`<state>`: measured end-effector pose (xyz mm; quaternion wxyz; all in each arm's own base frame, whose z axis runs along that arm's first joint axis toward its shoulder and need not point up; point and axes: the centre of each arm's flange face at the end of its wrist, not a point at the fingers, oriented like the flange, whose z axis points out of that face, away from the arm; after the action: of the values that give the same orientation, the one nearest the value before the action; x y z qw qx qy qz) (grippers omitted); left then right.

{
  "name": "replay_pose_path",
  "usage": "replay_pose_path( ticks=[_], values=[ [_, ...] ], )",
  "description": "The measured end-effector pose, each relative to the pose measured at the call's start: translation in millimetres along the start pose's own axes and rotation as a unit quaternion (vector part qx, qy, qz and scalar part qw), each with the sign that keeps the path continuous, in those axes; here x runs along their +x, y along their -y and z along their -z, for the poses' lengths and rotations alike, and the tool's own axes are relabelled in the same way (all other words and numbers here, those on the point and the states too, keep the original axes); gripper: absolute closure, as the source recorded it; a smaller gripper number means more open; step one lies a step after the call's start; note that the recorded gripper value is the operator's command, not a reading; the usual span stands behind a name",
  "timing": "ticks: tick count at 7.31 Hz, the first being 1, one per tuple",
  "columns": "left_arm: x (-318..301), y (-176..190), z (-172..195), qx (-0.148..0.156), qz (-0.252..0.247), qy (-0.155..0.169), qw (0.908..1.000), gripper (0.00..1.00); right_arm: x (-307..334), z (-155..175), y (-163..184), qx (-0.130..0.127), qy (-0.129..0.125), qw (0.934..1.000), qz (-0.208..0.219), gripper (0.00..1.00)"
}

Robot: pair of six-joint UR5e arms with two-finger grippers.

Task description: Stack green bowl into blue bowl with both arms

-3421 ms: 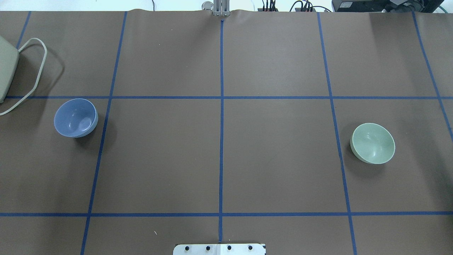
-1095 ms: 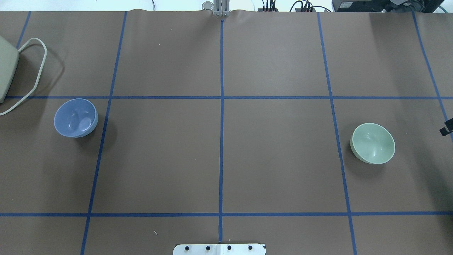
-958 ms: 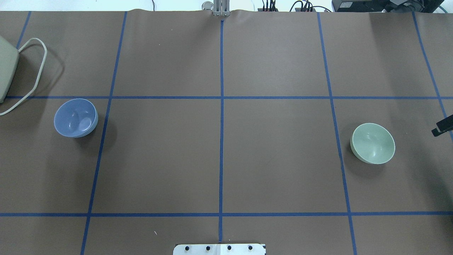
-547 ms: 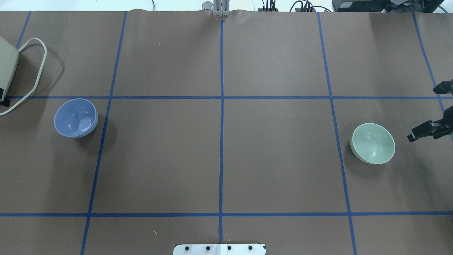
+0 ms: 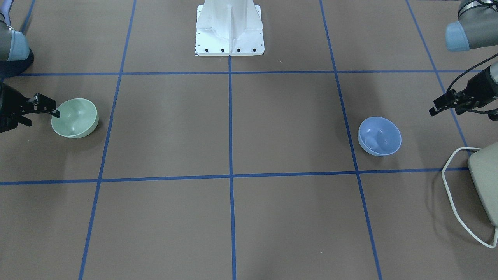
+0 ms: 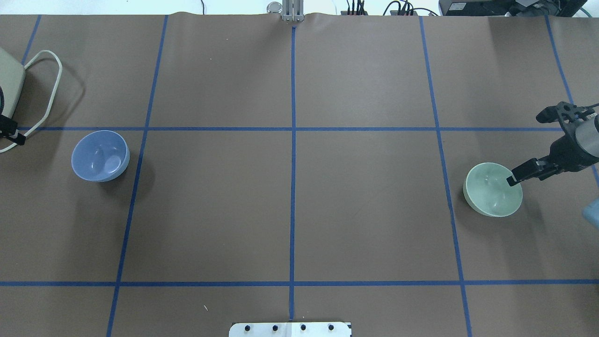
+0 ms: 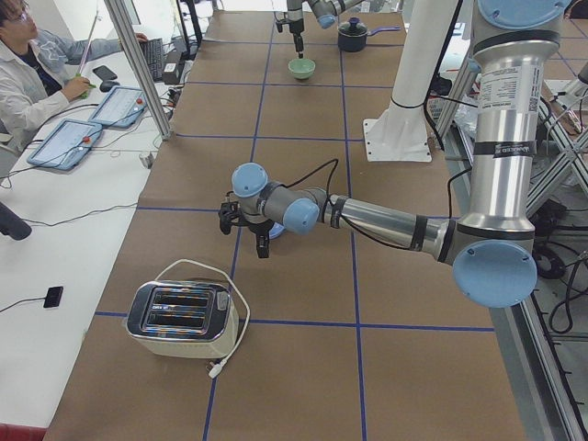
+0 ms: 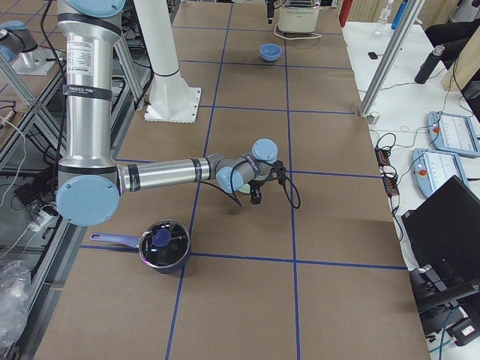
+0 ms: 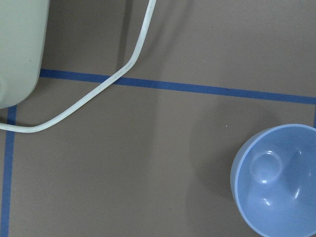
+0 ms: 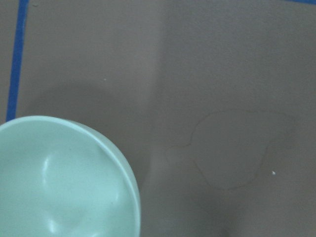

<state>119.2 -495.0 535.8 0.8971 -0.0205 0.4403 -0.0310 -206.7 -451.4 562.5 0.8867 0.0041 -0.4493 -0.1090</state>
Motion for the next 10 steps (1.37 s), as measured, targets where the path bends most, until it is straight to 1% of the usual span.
replay_pose_path(
  ticks=[2, 5, 6, 8, 9, 10],
  values=[
    [3.8, -0.3, -2.5, -0.002, 0.000, -0.001, 1.0000, 0.01, -23.6, 8.1, 19.0, 0.014, 0.010, 0.9999, 0.000, 0.00],
    [14.5, -1.2, -15.1, -0.012, -0.008, 0.001, 0.9999, 0.02, -32.7, 13.3, 25.7, 0.022, 0.011, 0.9997, 0.004, 0.00],
    [20.1, -1.3, -22.1, -0.014, -0.010, 0.000, 0.9998, 0.02, -31.6, 13.7, 26.3, 0.027, 0.005, 0.9996, 0.004, 0.00],
    [32.1, -0.2, -48.6, -0.009, -0.004, -0.015, 0.9998, 0.02, -25.8, 16.3, 26.8, 0.052, -0.021, 0.9984, 0.012, 0.00],
    [38.8, 1.2, -64.7, -0.006, 0.002, -0.027, 0.9996, 0.02, -21.0, 15.9, 24.8, 0.067, -0.028, 0.9971, 0.021, 0.00],
    [49.0, 2.8, -78.4, -0.007, 0.007, -0.036, 0.9993, 0.02, -16.1, 13.8, 21.6, 0.077, -0.028, 0.9962, 0.028, 0.00]
  ],
)
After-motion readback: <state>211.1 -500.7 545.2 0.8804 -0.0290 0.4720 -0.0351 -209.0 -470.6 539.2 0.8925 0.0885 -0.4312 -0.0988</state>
